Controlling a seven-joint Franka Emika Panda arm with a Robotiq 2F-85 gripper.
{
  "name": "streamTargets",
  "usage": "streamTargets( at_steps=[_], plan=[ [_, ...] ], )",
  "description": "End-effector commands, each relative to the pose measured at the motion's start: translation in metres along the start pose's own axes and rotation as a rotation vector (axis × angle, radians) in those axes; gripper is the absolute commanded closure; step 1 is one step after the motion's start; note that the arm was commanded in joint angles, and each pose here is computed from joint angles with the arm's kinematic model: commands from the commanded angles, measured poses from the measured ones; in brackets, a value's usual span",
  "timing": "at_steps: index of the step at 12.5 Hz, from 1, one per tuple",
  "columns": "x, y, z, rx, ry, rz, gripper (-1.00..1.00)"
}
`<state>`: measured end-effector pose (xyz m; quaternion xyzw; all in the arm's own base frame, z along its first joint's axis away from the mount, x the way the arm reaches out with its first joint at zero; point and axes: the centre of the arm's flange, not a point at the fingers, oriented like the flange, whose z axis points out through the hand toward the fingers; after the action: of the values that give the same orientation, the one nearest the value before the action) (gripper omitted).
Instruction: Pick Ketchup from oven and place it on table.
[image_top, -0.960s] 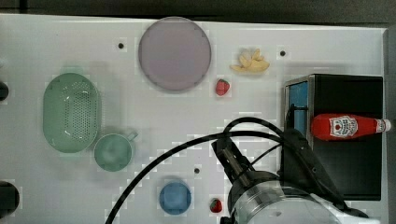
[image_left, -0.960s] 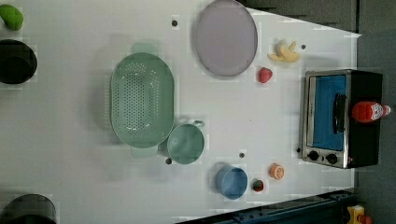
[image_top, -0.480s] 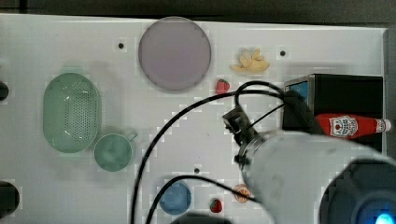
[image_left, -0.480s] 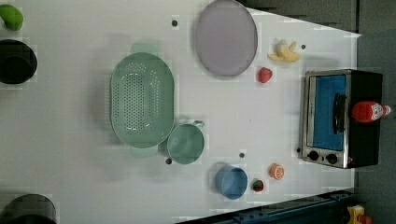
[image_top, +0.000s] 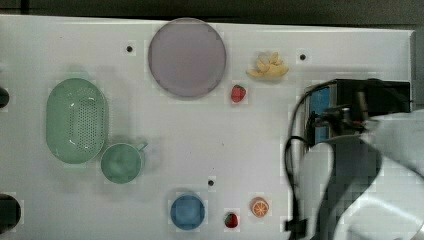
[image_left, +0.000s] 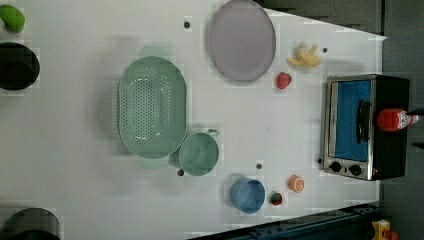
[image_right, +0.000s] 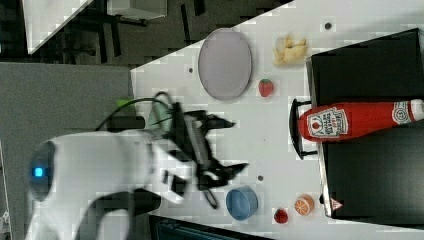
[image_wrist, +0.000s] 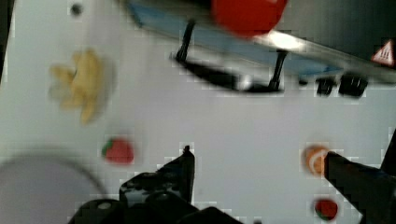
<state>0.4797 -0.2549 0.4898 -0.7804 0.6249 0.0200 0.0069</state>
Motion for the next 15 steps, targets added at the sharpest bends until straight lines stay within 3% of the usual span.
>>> streamTargets(
  at_steps=[1,3,6,8,12,14,15],
  plan=[
    [0.074,0.020,-0.002,0.079,0.138,0.123,-1.00],
    [0.093,0.016,0.015,0.042,0.153,0.149,-1.00],
    [0.115,0.011,0.065,0.033,0.086,0.239,-1.00],
    [0.124,0.004,0.087,0.027,0.121,0.242,-1.00],
    [0.128,0.004,0.117,0.009,0.078,0.279,-1.00],
    [0.128,0.003,0.117,0.012,0.081,0.277,-0.37],
    [0.126,0.000,0.113,0.020,0.084,0.271,-0.24]
  ],
)
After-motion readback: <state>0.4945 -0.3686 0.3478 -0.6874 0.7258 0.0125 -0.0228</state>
